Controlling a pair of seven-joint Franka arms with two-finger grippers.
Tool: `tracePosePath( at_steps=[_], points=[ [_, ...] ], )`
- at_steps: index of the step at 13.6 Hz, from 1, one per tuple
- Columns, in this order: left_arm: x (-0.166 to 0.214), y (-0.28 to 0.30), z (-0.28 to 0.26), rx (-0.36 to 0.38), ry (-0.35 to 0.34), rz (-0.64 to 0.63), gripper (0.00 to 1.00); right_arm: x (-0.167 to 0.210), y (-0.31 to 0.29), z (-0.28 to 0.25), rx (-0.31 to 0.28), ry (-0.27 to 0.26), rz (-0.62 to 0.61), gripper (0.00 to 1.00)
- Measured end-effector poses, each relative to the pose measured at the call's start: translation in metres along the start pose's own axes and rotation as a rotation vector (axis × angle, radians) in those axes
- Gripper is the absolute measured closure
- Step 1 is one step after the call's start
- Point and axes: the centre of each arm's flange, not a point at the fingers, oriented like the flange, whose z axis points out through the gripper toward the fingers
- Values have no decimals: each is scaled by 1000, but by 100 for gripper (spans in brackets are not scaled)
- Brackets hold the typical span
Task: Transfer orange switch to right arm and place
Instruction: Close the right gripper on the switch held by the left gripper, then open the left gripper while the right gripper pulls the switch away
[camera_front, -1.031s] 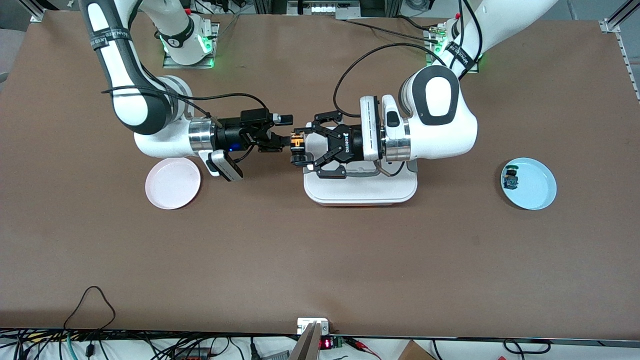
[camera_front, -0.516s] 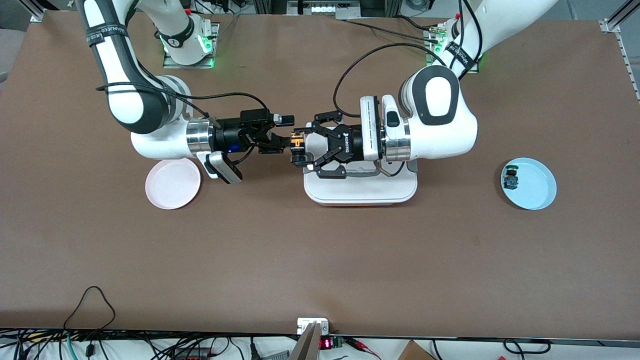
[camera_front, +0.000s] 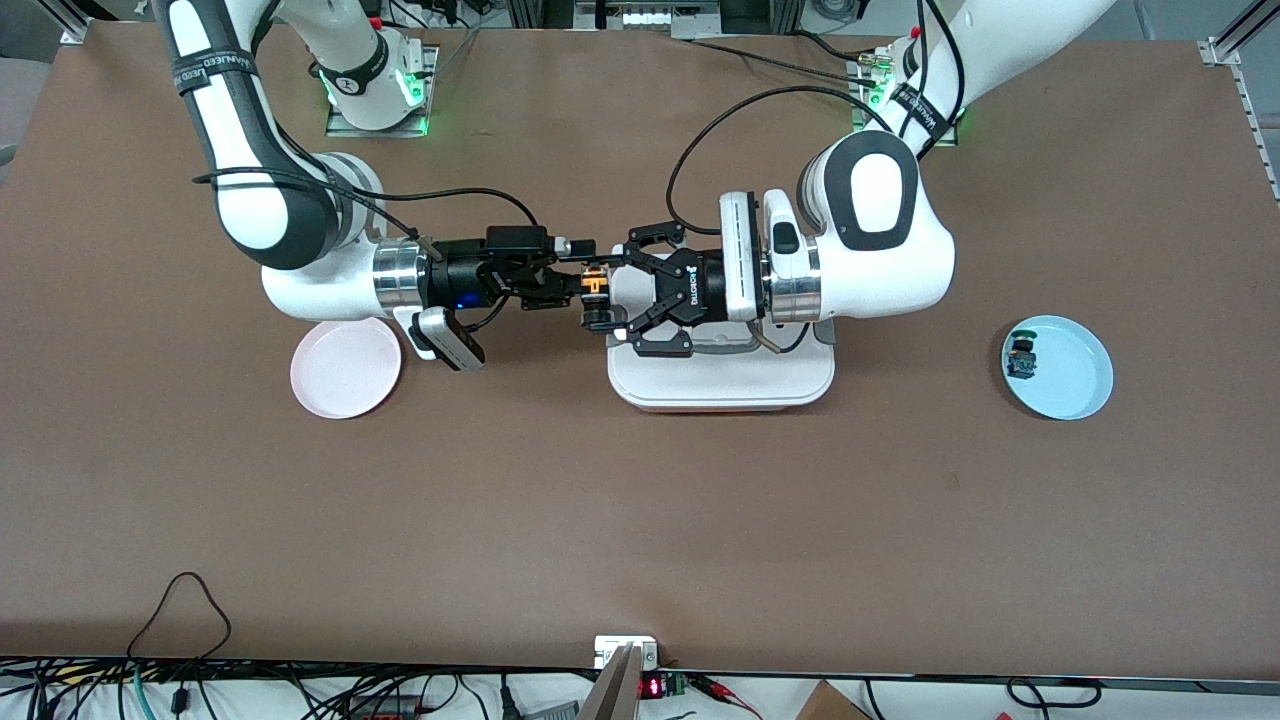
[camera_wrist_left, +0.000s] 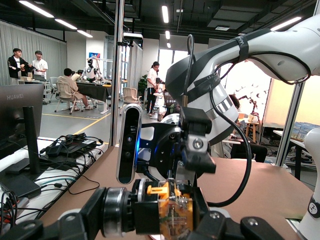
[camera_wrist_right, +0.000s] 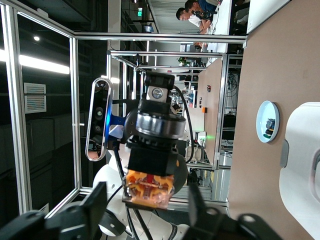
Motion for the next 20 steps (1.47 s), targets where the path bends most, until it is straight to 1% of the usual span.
tracePosePath(
  at_steps=[1, 2, 3, 11, 12, 13, 16, 20],
  points=[
    [0, 0, 0, 0, 0, 0, 28, 0, 0, 0, 0, 0, 0, 49],
    [1, 0, 0, 1, 1, 0, 28, 0, 0, 0, -1, 1, 0, 59],
    [1, 0, 0, 2, 2, -2, 28, 0, 0, 0, -1, 2, -1, 60],
    [1, 0, 0, 2, 2, -2, 28, 0, 0, 0, -1, 2, -1, 60],
    [1, 0, 0, 2, 2, -1, 23, 0, 0, 0, -1, 1, -1, 60],
    [1, -1, -1, 3, 2, -1, 23, 0, 0, 0, -1, 1, -1, 60],
    [0, -3, -3, 7, 2, -1, 0, 0, 0, 0, -1, 1, -1, 60],
    [1, -8, -11, 16, 5, -2, 0, 1, 0, -1, -1, 3, -2, 60]
  ],
)
